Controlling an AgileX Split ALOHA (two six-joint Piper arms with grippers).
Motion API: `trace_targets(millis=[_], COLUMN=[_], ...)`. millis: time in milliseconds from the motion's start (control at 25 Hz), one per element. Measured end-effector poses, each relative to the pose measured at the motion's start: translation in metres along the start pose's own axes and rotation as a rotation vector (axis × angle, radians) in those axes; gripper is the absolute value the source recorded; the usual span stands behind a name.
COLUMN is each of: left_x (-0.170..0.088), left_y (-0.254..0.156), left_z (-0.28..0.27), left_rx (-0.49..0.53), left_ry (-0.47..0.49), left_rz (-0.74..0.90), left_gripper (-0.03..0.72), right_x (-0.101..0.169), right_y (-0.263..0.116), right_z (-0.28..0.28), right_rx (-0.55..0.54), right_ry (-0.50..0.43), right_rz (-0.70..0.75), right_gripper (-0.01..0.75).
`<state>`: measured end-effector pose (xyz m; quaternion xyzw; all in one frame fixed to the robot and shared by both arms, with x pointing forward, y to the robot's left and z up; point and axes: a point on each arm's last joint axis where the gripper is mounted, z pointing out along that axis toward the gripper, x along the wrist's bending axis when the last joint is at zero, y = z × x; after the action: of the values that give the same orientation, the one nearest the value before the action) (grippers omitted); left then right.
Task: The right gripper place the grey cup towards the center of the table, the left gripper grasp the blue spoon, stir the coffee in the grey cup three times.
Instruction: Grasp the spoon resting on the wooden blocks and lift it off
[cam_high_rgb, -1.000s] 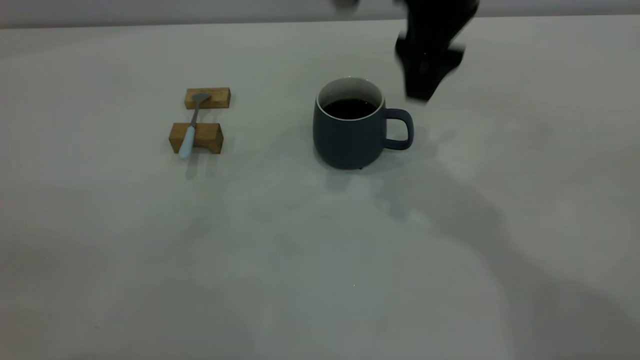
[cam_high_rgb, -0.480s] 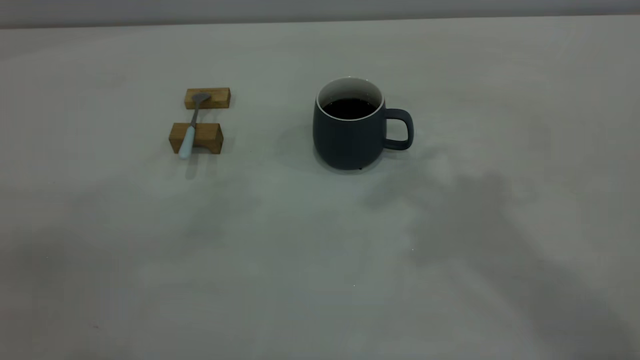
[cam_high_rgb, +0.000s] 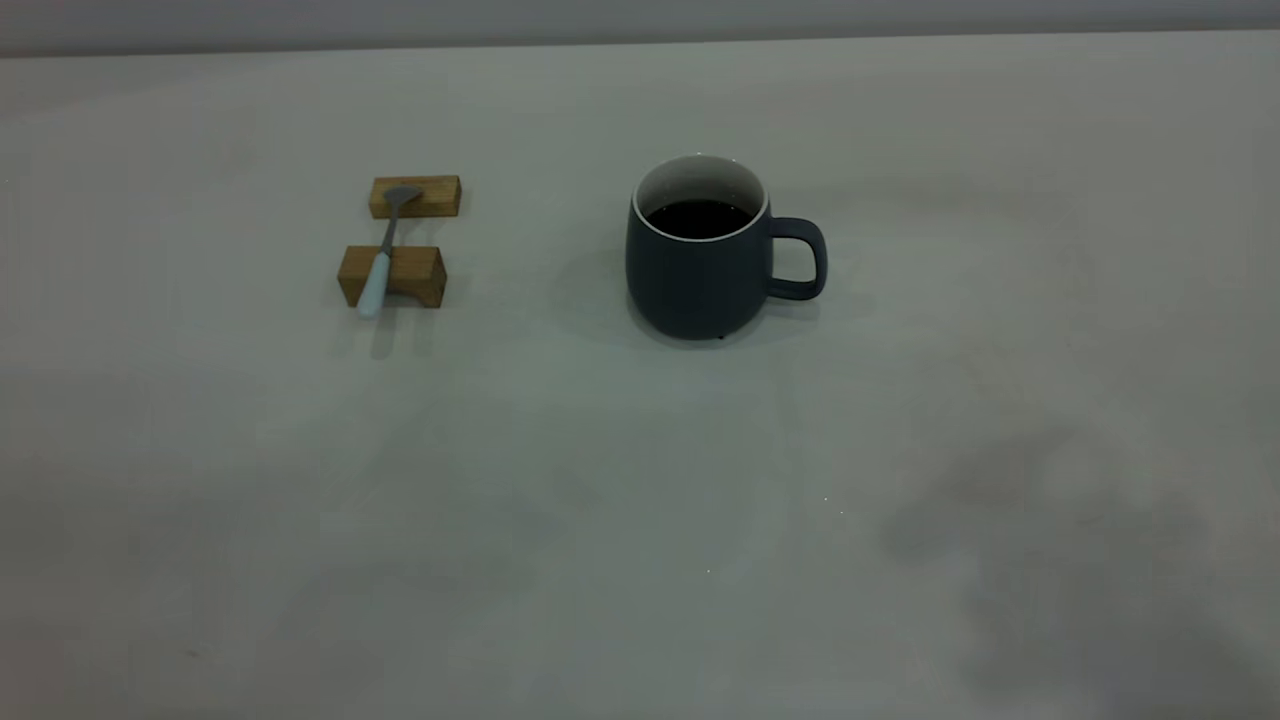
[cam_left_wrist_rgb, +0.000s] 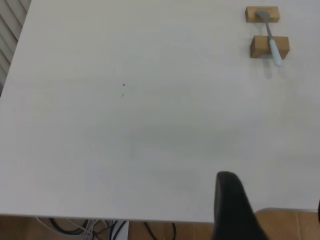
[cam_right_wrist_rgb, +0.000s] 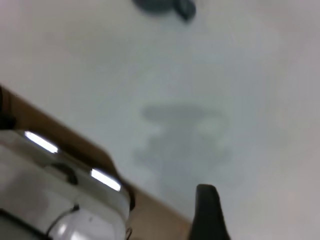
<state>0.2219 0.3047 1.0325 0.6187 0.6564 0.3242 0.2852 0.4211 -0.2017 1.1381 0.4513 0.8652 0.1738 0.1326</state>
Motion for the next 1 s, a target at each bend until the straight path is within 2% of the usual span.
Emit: trace_targets(millis=[80,280,520,720,1000], left_x=[0.000,0.000,0.000,0.000,0.000], left_y=[0.000,0.000,0.000,0.000,0.000], left_z=[0.000,0.000,0.000,0.000,0.000], left_rx=[0.000,0.000,0.000,0.000,0.000], left_ry=[0.000,0.000,0.000,0.000,0.000], left_rz=[0.000,0.000,0.000,0.000,0.000], left_gripper=[0.478,0.478,0.478,0.478,0.478], right_x=[0.002,0.002,0.000,0.010,0.020], right_y=[-0.028,-0.094,-0.154,-0.195,-0.218], right_z=[0.006,0.012,0.010,0.010,0.008], right_rx=[0.038,0.054,-0.122,-0.248,-0.392], right_ry=[-0.006,-0.027,-0.122,-0.202,-0.309], right_rz=[0.032,0.180,0.342,0.429,0.505], right_gripper=[0.593,0.593,0.593,0.593,0.593])
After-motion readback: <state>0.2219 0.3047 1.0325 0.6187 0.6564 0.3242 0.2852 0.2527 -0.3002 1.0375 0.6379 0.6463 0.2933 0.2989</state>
